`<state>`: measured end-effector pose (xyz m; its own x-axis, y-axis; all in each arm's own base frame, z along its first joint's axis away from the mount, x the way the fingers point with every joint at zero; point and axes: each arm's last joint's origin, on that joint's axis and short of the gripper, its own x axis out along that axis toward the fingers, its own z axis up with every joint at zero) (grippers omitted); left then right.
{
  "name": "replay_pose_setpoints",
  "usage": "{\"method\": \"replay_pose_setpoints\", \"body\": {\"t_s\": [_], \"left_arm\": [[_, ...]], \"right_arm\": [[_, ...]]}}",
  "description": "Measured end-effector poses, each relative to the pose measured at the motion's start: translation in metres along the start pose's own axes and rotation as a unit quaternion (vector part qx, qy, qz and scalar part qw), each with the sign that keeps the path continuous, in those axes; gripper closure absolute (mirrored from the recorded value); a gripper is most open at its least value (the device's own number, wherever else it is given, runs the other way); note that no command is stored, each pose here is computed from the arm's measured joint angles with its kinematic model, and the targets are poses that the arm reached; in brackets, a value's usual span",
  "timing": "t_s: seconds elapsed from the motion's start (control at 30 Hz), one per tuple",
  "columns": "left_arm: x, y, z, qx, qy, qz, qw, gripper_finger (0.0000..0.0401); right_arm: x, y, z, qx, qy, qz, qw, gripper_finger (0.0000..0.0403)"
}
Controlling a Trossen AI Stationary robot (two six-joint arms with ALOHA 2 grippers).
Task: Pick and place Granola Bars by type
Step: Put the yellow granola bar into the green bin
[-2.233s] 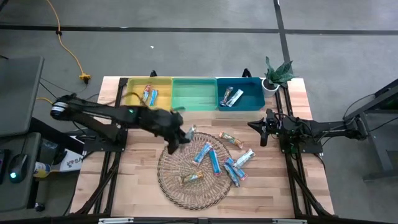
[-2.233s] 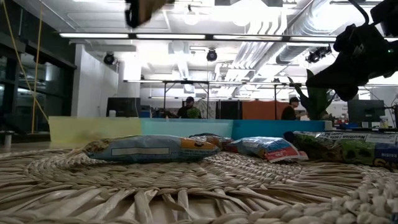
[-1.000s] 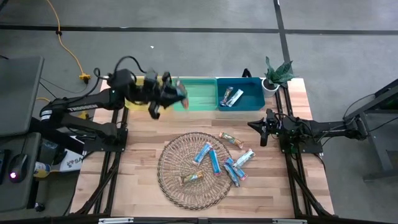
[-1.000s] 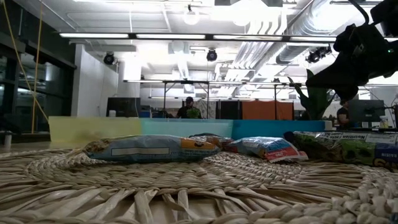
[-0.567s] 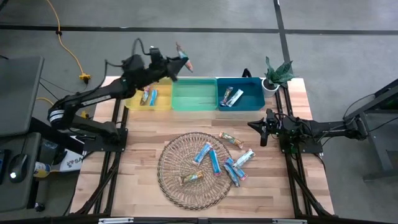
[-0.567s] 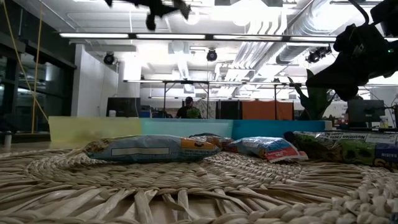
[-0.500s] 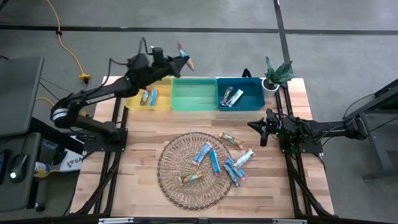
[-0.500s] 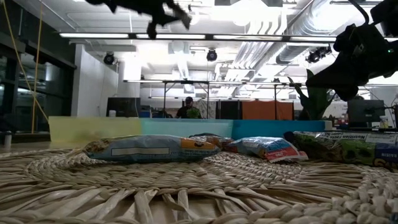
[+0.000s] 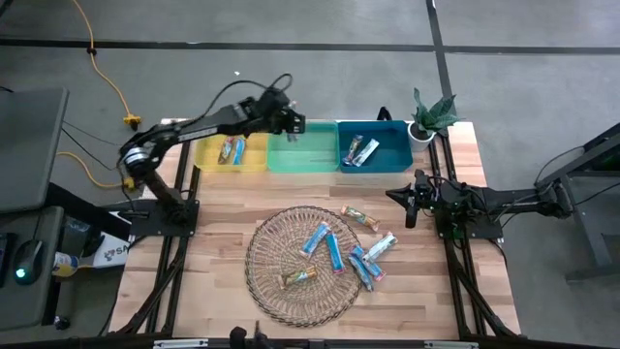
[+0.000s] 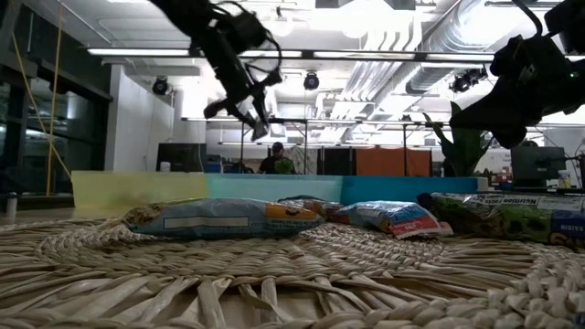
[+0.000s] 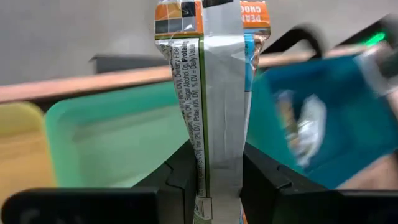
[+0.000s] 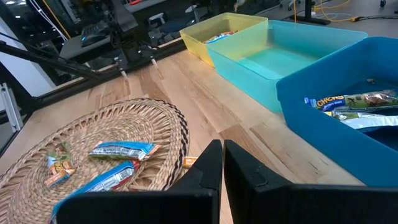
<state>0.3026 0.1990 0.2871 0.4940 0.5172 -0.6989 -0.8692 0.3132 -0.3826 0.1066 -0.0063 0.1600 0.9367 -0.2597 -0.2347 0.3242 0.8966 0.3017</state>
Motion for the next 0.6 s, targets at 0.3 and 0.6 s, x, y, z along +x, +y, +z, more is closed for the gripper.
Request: {"method": "replay_pose_setpoints", "body": {"t_s": [0.3, 0.6], "left_arm": [[0.044, -0.012, -0.003, 0.039, 0.149, 0.124, 0.980, 0.0311], [0.087, -0.002, -0.027, 0.012, 0.187, 0.193, 0.963, 0.0311]], "right_arm": [[0.000, 0.000, 0.000, 0.000, 0.000, 0.000, 1.000, 0.0402], [0.000, 0.000, 0.000, 0.000, 0.000, 0.000, 1.000, 0.0402]]}}
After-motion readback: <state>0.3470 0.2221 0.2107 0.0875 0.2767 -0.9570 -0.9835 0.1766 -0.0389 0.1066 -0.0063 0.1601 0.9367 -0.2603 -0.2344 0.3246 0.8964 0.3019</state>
